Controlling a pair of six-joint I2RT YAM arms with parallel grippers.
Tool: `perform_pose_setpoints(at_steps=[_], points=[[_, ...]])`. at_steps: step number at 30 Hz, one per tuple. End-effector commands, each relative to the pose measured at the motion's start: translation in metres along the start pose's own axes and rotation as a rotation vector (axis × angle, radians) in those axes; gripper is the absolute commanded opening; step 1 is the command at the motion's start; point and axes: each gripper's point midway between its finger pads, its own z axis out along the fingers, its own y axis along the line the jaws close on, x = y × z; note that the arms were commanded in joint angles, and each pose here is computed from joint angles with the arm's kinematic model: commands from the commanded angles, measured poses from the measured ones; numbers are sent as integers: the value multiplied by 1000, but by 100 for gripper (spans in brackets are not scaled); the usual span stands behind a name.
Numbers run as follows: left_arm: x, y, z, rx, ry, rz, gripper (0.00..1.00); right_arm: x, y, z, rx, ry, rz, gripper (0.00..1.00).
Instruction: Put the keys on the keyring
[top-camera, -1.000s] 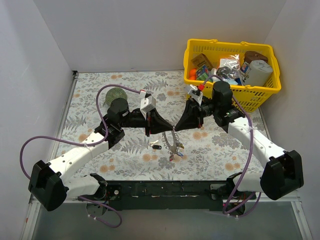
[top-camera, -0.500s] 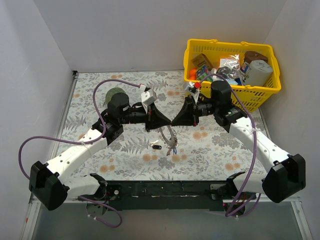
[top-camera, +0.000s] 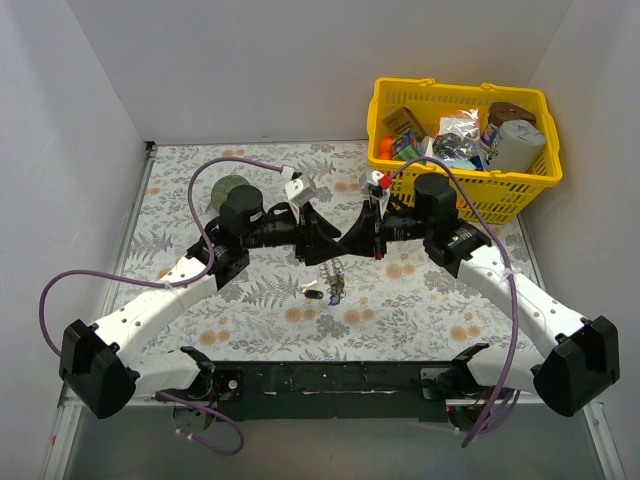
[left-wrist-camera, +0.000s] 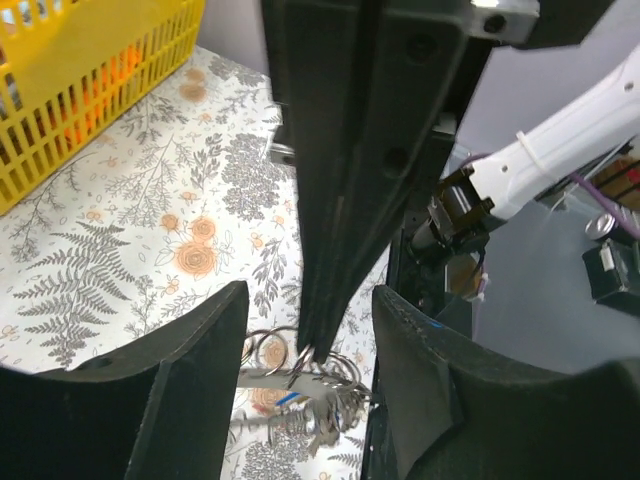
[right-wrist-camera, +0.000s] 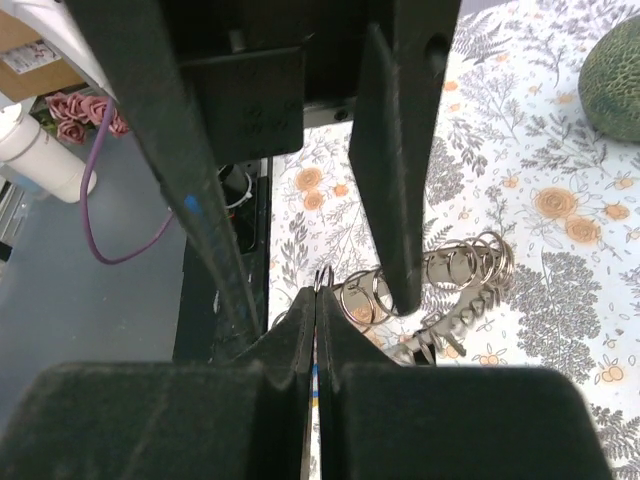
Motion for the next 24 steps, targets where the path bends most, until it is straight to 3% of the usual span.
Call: perform_pose_setpoints(at_steps=[1,9,14,15,24], points=[[-39,-8,-18,32,-100,-31,52,-39,13,-8,7,-162,-135,1],[-50,-7,-57,104,-212,-89,55,-31,19,-11,-41,-243,-114,1],[-38,-12,-64,159,-200,-120,52,-26,26,-19,-102,-295,-56,1],[-37,-12,-65,160,-202,-120,52,-35,32,-22,-122,-337,-117,1],[-29,-15,-65,210,-223,-146,49,-42,39,-28,-175,-390,-111,1]])
